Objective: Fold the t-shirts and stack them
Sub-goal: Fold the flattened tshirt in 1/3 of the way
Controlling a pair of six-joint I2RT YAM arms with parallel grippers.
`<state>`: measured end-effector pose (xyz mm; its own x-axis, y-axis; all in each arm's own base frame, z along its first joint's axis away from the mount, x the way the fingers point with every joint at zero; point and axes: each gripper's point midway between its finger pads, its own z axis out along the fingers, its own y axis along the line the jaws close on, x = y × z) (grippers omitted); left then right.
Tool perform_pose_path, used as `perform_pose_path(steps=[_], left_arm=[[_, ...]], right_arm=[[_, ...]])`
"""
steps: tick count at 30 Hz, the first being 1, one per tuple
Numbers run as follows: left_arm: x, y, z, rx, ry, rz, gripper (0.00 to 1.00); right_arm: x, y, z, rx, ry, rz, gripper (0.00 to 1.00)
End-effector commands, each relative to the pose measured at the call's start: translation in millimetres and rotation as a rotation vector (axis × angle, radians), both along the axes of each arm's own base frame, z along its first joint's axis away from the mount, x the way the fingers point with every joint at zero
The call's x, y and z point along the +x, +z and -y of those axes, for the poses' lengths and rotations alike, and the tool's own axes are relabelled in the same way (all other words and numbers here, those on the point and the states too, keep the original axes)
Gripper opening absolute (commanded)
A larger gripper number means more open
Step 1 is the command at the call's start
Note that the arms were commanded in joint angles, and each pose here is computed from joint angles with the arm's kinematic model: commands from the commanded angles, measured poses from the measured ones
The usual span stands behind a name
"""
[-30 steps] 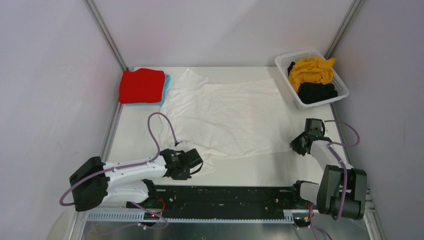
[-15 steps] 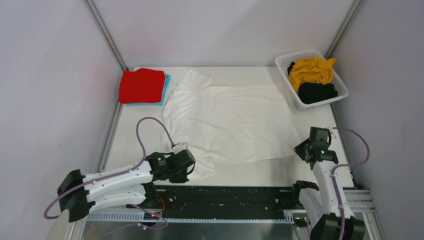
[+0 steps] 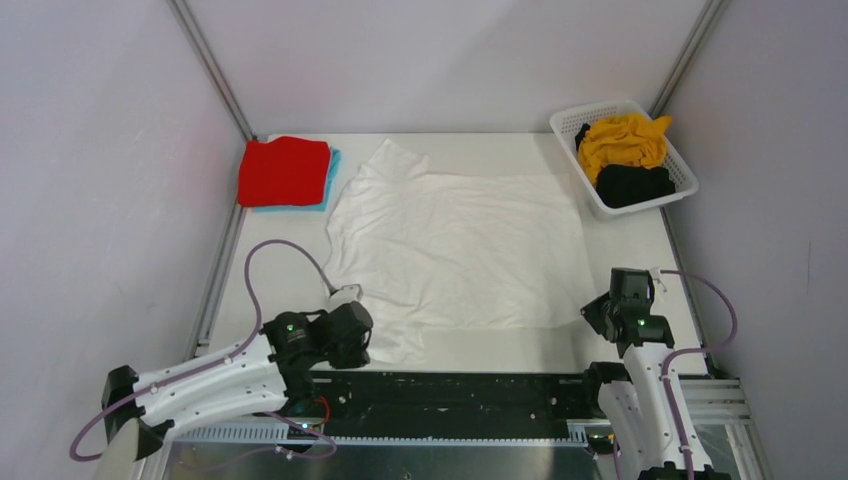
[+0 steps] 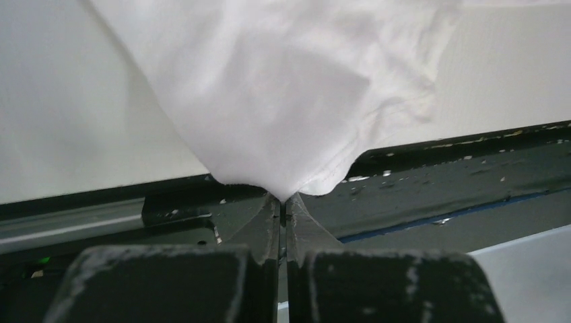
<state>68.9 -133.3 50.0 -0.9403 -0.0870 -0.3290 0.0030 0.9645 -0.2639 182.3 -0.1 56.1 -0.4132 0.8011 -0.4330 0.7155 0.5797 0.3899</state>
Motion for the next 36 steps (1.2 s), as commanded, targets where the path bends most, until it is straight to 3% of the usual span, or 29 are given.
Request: perform_pose_path(steps=[1,11,20,27,36], left_arm=[[31,27,37,-0.068,-0.044,0.121,0.0],[96,66,60,-0.033,-0.044,0.228,0.0],[193,113,21,-0.006,0.196,0.418,0.0],[241,134,-14,0.045,0.289,0.496,0.0],[285,141,-5,0.114,0.072,0.607,0.0]], right_arm=[[5,0,1,-0.012,0.008,-0.001,0.0],[49,20,-5,-0.006,0.104,0.012,0.0],[102,45,14,-0.038,0.099,0.007,0.0],[132,52,32,-0.051,0.078,-0.004,0.0],[154,52,34,-0.044,0.097,0.009,0.0]])
